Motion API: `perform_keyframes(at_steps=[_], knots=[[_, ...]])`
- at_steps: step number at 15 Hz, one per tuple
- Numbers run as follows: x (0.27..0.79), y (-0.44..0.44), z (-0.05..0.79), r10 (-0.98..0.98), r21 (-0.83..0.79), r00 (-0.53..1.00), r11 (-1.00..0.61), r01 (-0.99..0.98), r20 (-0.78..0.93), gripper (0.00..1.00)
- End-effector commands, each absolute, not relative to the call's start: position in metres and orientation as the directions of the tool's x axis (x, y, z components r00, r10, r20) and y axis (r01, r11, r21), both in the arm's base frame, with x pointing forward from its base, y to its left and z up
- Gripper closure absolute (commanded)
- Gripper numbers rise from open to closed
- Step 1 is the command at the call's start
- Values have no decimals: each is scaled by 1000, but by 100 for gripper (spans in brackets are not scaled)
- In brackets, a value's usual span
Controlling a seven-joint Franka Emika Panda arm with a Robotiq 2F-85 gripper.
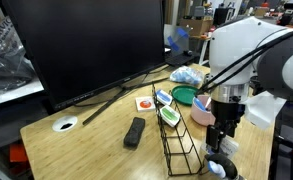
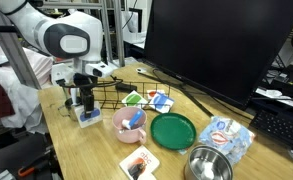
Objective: Remove the blue and white book on the left from the holder and put it on the table
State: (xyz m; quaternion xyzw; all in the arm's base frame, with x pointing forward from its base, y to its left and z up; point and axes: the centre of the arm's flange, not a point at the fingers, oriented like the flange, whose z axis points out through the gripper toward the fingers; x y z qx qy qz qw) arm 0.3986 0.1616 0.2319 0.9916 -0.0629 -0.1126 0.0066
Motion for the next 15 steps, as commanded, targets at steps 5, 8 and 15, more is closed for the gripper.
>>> perform_keyframes(at_steps=[5,8,15], knots=[[407,167,249,-105,-4,976,-994,-108,-192,0],[408,168,254,-94,-16,978,-995,-99,-188,0],[408,168,254,-93,-16,978,-995,-98,-189,0]])
